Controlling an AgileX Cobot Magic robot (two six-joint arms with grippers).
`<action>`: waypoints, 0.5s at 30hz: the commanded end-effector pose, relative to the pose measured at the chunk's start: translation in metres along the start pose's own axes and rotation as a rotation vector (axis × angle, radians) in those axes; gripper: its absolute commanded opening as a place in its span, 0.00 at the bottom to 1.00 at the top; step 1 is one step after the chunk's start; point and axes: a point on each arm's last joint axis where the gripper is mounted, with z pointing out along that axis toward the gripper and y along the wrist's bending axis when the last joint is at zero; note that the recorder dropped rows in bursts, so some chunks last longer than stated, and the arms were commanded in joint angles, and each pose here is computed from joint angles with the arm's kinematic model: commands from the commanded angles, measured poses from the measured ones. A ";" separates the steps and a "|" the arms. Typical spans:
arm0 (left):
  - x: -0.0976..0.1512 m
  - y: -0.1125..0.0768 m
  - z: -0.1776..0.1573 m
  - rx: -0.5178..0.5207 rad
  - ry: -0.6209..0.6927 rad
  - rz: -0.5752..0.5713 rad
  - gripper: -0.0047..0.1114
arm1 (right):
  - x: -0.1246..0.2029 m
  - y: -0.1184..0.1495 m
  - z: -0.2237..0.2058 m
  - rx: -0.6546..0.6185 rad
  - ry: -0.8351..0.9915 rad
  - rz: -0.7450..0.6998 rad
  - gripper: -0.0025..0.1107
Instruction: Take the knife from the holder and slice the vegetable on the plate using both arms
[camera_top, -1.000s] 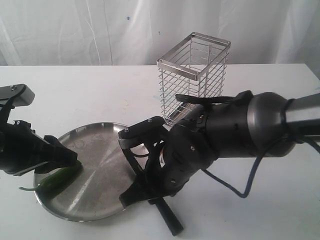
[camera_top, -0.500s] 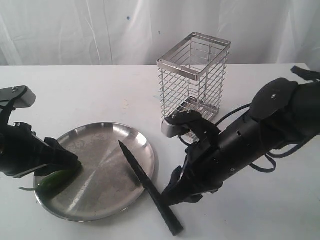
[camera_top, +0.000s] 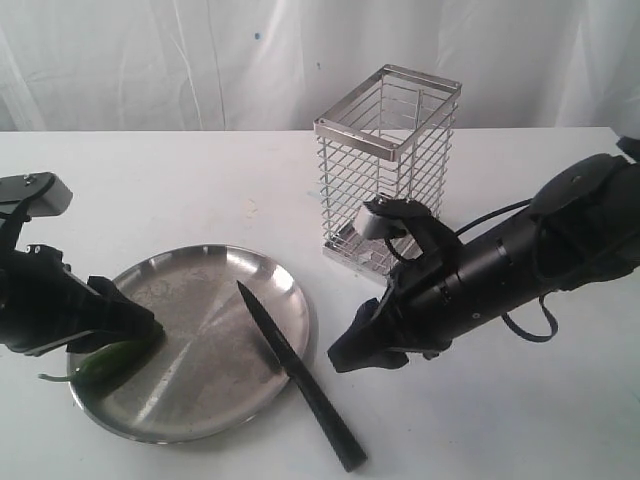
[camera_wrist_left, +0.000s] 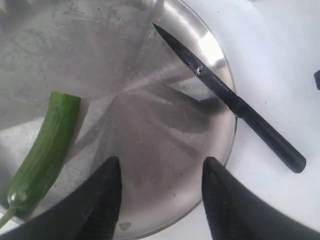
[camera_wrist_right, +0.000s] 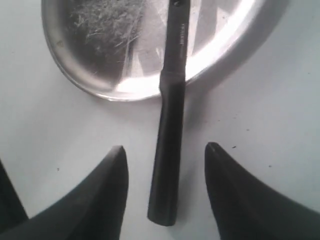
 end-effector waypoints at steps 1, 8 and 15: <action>0.005 0.000 0.000 0.009 0.011 -0.011 0.50 | 0.002 0.002 0.006 -0.136 0.048 0.002 0.42; 0.022 0.007 0.006 -0.033 0.029 -0.042 0.50 | 0.004 -0.022 0.031 -0.200 0.115 0.015 0.42; 0.023 0.008 0.006 -0.039 0.026 -0.043 0.50 | 0.001 -0.037 0.048 -0.198 0.137 0.032 0.42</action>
